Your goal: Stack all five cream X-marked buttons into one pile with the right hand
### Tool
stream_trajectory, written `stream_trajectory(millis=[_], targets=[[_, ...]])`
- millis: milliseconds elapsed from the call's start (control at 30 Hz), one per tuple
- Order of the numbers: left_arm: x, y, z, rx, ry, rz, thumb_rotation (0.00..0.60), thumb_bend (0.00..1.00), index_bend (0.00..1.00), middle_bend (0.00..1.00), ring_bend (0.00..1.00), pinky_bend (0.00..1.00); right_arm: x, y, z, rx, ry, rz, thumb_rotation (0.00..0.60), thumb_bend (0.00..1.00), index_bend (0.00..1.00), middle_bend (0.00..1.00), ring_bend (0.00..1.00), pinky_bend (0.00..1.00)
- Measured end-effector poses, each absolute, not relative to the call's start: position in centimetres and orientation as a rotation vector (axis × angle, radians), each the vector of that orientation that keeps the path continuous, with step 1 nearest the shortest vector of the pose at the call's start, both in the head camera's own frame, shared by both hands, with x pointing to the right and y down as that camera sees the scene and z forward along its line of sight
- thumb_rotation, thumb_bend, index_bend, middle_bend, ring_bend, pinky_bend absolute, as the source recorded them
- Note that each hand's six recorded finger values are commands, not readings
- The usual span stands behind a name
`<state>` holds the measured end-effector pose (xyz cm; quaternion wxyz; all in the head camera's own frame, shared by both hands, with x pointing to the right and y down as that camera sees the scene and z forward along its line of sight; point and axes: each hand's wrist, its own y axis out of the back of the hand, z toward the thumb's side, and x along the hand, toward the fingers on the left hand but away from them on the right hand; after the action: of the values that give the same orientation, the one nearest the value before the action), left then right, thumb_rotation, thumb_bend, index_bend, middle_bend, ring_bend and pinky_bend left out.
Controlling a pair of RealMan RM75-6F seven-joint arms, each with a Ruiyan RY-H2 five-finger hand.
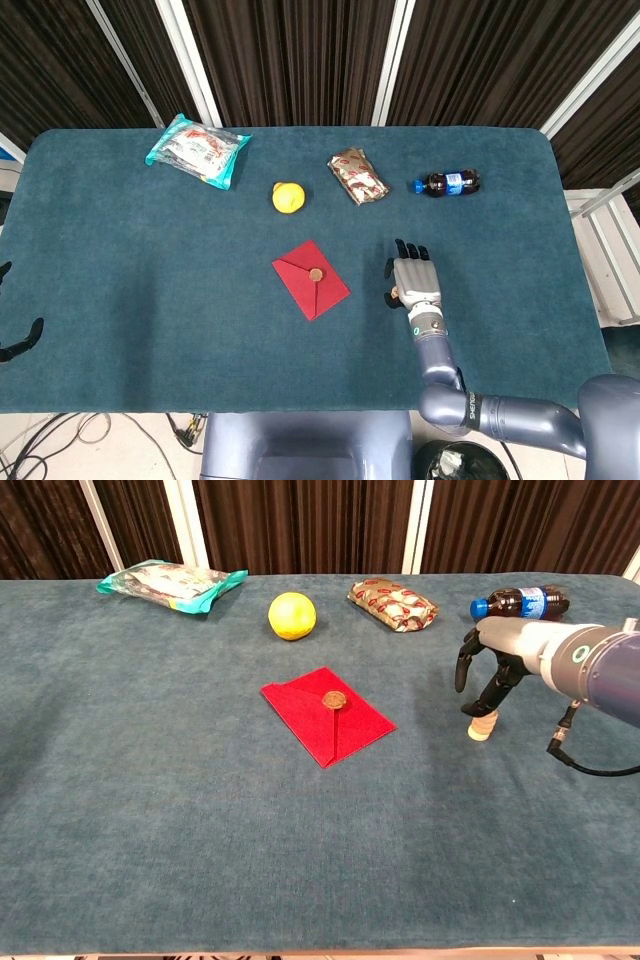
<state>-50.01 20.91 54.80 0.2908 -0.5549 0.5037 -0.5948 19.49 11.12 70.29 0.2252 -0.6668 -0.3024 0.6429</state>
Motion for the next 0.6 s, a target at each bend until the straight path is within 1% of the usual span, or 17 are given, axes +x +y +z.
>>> stream_trajectory(millis=[600], targets=[[-50.09,20.89,54.77,-1.477,1.346,-1.587,0.600,0.30,0.10,0.00,0.00,0.00,20.32,10.79,70.67,-1.822,-0.837,1.798,0.600,0.40,0.45,0.00,0.00,0.00]])
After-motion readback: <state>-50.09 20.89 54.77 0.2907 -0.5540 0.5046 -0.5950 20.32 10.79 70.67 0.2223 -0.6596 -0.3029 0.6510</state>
